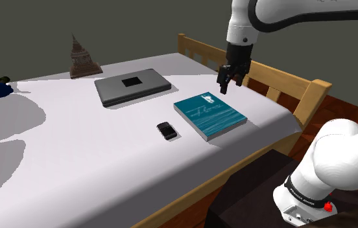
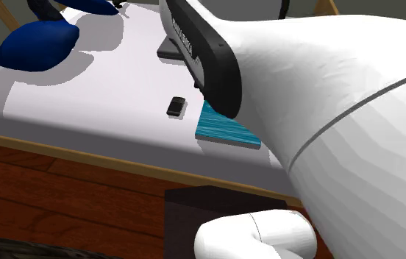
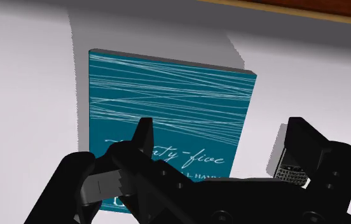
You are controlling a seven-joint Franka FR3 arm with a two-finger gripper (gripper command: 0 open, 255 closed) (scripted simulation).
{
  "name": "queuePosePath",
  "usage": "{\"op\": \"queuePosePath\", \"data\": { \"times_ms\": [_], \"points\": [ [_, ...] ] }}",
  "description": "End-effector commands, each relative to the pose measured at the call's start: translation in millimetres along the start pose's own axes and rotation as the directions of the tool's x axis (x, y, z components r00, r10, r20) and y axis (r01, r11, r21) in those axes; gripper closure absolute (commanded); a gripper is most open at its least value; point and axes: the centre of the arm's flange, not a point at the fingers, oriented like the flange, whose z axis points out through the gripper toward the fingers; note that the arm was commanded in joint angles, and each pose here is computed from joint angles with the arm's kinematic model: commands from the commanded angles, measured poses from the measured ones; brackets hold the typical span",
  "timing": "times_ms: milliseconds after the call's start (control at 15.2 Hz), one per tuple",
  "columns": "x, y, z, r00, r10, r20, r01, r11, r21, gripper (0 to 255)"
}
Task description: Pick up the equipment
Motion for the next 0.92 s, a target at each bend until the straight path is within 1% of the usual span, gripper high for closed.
{"op": "queuePosePath", "data": {
  "times_ms": [0,858],
  "points": [
    [14.6,-16.3,18.6,1.000,0.001,-0.004,-0.001,1.000,-0.004,0],
    [104.8,-124.5,119.2,1.000,0.002,-0.023,-0.003,0.999,-0.036,0]
  ]
}}
